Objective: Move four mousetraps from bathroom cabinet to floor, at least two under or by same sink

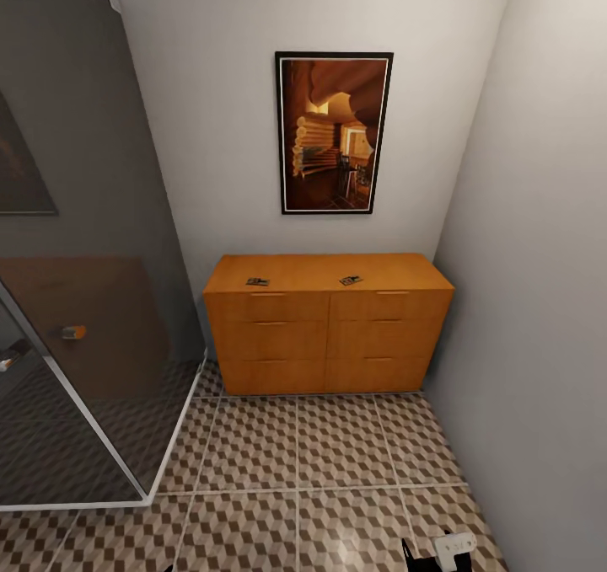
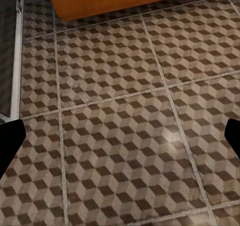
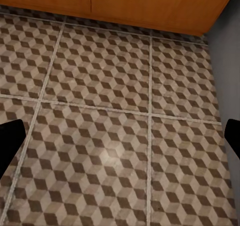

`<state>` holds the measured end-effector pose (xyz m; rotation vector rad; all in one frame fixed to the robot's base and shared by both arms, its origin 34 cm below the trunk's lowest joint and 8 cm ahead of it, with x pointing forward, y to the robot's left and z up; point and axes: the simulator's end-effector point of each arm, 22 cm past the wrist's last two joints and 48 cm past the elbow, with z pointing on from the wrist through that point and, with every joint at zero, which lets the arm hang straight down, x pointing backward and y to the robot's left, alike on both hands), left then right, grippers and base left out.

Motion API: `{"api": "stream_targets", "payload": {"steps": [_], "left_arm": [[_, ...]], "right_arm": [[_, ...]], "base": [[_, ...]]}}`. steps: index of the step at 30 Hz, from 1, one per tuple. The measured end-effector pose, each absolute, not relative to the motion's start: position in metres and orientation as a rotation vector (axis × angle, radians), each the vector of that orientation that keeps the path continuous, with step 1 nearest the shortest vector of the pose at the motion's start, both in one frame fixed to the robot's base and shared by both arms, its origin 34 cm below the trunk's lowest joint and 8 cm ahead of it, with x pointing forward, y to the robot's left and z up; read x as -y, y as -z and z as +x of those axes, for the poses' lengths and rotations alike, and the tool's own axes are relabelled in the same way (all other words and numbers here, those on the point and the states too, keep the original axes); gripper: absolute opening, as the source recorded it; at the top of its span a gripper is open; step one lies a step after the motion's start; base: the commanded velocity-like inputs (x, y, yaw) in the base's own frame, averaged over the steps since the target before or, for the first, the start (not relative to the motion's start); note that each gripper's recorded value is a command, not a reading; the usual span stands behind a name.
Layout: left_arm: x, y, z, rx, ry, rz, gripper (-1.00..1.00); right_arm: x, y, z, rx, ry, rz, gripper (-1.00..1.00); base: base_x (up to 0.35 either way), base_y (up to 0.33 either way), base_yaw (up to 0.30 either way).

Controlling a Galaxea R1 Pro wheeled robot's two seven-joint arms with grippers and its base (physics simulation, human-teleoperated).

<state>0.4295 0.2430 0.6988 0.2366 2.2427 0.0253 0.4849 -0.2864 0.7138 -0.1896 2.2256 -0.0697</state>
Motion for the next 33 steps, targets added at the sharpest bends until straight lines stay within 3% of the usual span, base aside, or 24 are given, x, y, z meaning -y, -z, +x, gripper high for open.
{"api": "stream_targets", "payload": {"steps": [33], "left_arm": [[-0.2430,-0.6987,0.4290,-2.243,-0.025,0.237,1.00]], "right_arm": [[0.2864,-0.7138,0.4849,-2.226,0.070,-0.190,1.00]], "base": [[0.000,0.000,0.000]]}}
